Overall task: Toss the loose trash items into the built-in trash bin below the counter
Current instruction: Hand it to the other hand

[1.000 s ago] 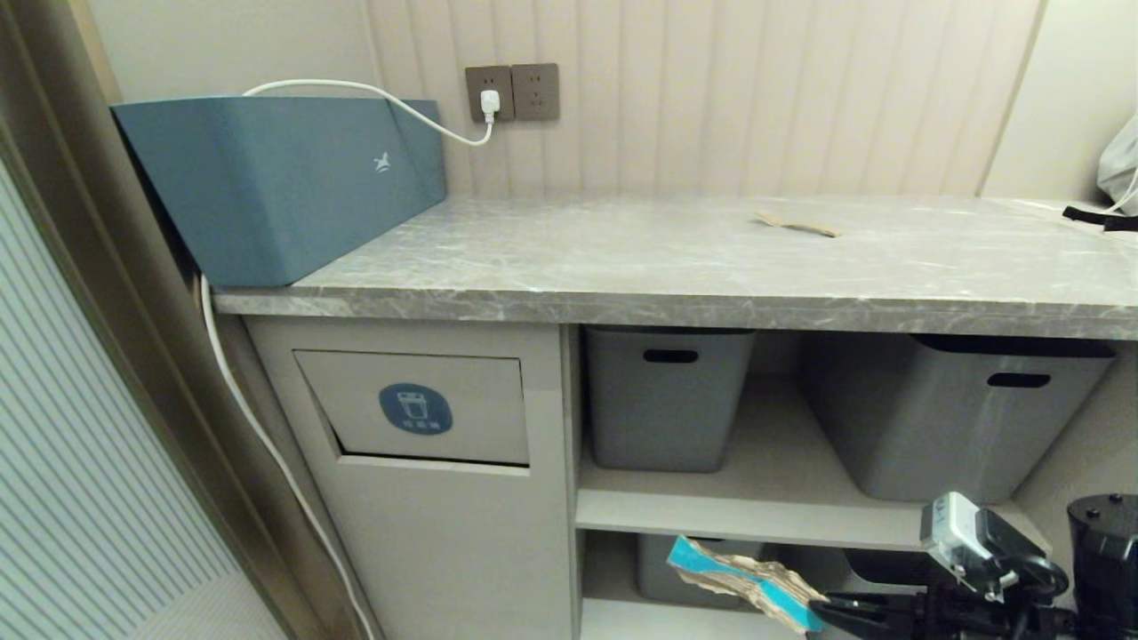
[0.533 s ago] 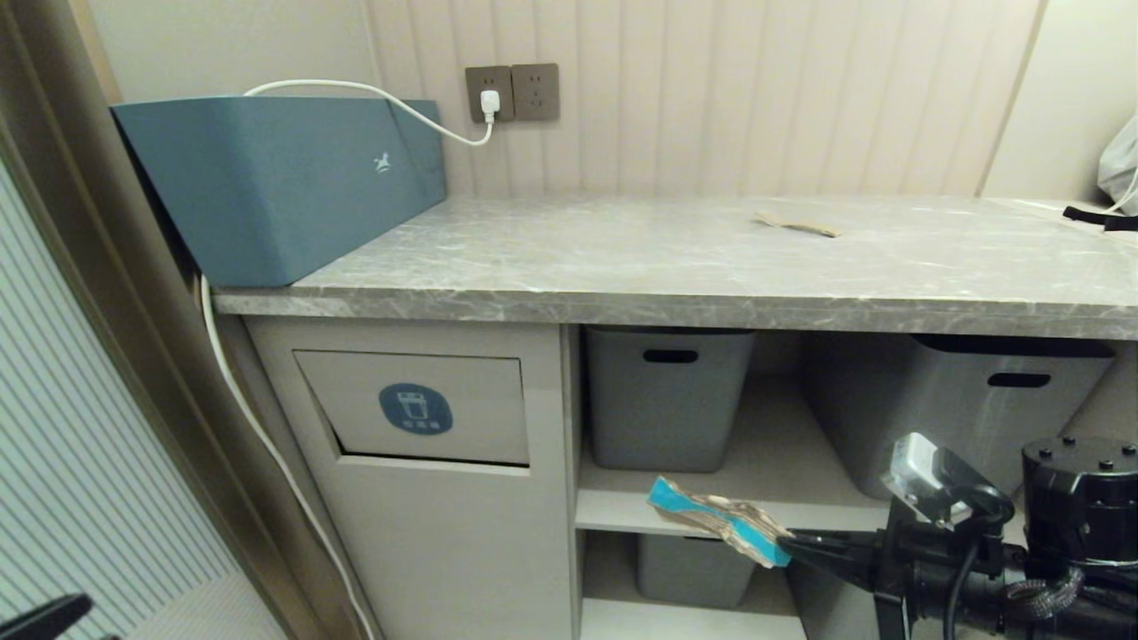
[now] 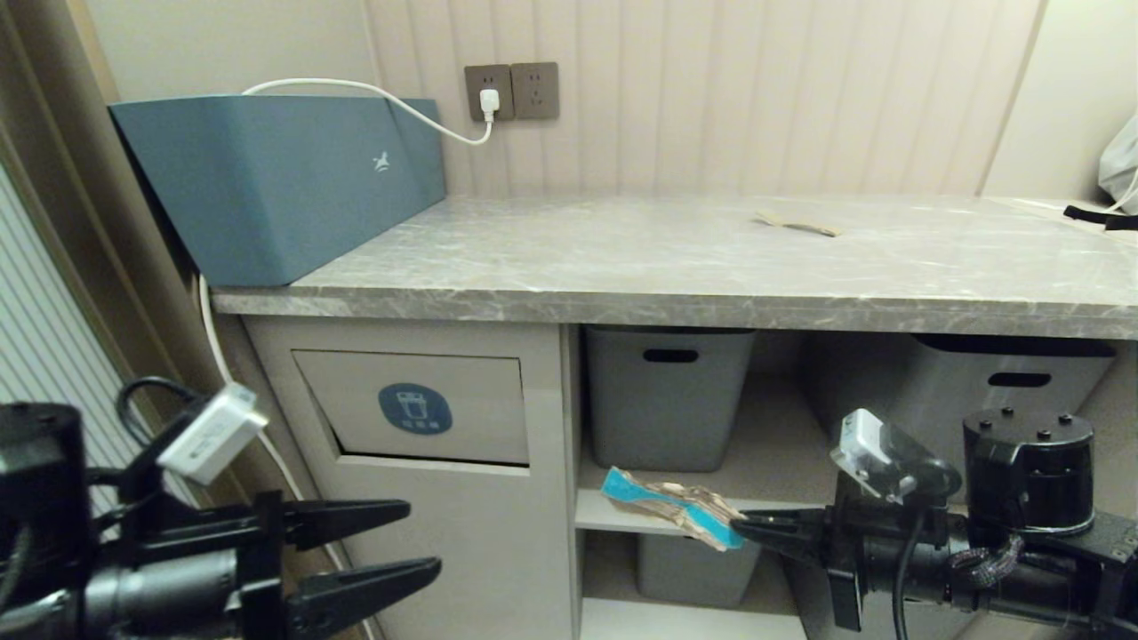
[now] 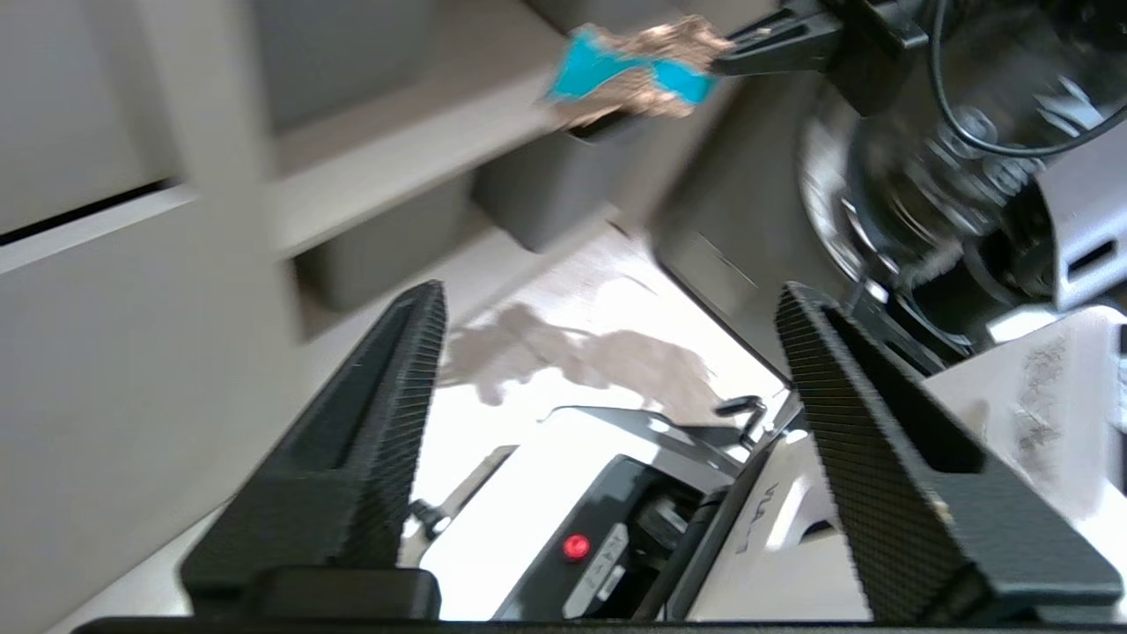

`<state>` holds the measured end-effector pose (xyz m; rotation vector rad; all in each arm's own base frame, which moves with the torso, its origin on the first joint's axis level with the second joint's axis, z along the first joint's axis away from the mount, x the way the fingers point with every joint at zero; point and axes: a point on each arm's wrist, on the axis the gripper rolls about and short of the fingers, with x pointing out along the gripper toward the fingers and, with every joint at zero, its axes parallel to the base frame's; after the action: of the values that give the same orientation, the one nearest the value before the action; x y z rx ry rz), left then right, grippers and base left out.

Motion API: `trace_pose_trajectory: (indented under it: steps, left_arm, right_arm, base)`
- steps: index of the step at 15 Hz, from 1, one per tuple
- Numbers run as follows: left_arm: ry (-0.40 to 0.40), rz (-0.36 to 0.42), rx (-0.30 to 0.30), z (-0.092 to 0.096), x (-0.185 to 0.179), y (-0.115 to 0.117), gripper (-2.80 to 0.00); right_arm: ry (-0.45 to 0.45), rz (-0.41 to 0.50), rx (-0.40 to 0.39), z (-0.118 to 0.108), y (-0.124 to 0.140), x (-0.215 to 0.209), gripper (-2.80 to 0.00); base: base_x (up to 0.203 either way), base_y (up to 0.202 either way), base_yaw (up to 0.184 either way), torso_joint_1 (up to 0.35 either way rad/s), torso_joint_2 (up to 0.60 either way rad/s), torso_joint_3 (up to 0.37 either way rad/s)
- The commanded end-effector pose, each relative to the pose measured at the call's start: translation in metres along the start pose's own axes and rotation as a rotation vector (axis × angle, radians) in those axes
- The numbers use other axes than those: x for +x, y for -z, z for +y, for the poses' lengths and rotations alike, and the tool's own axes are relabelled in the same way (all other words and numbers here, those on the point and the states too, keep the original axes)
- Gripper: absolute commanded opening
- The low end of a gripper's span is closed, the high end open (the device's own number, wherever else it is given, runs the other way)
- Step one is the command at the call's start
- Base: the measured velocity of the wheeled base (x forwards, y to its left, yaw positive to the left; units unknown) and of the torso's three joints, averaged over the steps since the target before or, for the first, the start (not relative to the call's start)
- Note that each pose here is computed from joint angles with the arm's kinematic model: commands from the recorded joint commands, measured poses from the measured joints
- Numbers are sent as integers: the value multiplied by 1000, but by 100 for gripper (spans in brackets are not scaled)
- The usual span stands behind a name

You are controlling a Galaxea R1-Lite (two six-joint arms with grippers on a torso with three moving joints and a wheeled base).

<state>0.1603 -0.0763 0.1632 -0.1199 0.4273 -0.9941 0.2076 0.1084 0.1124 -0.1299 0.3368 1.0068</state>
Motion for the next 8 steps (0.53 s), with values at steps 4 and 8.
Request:
trace_pose_trajectory:
  steps: [4,8]
  left_arm:
    - [119,132,-35,15,66,8,0]
    - [172,189,-36,11,89,15,0]
  right_arm:
    - [-132,28,-23,20,3,19,-280]
    - [-180,30,-44,28,0,33,-280]
  base:
    - [0,0,0,0,0,0]
    - [0,0,0,0,0,0]
